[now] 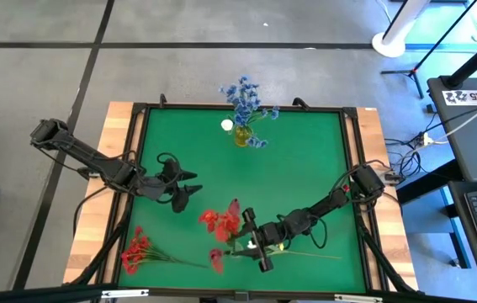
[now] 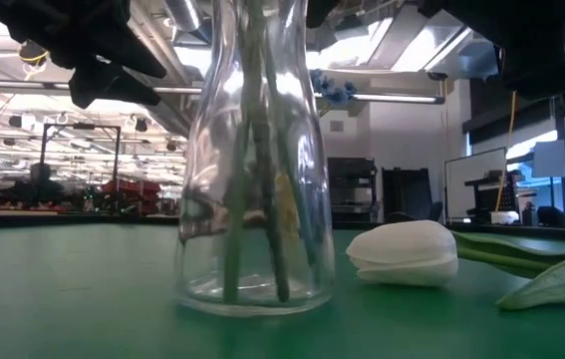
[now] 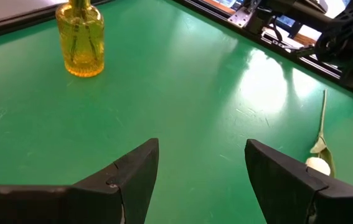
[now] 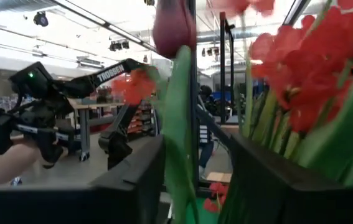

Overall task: Sort flowers into vase by color
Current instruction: Put the red flower into the transparent vase, then put the red flowers into the transparent vase

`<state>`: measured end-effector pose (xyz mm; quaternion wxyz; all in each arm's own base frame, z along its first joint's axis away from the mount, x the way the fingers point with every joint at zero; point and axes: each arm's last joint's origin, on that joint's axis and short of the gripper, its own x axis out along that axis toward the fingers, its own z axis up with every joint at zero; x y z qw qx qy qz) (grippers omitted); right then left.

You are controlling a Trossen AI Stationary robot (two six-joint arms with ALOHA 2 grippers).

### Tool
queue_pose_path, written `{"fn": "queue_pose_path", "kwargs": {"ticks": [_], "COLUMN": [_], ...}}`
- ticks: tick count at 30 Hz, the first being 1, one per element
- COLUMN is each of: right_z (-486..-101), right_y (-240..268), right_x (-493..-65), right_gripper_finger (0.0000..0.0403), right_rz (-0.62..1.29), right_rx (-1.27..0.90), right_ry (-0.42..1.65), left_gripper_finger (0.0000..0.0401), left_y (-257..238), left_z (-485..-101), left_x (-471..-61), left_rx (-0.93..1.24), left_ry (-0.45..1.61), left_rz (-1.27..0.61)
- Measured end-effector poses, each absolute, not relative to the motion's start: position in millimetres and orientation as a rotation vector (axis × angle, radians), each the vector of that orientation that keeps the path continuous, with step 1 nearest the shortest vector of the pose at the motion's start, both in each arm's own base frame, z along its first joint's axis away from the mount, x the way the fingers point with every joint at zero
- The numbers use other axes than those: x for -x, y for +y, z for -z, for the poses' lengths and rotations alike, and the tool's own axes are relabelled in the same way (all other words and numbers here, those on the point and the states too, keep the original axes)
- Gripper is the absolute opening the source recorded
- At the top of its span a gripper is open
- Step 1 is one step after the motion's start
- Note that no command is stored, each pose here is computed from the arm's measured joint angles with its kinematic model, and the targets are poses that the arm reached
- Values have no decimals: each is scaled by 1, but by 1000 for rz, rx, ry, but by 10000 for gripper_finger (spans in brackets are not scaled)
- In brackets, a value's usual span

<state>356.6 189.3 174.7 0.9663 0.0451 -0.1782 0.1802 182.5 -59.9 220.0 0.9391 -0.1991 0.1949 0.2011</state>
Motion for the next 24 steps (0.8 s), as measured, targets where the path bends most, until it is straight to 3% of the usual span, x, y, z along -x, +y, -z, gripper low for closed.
{"fn": "queue_pose_path", "kwargs": {"ticks": [11, 24], "right_z": [-187, -226], "right_y": [190, 206], "right_x": [-356, -327], "right_gripper_finger": [250, 260], "right_rz": [-372, -364], "right_rx": [-46, 43], "right_ry": [-219, -47], "left_gripper_finger": [233, 233], "left_y": [-60, -62], "left_z": [-220, -220], "left_x": [-182, -182], "left_rx": [412, 439], "left_ry": [411, 443], "left_rz": [-391, -321]}}
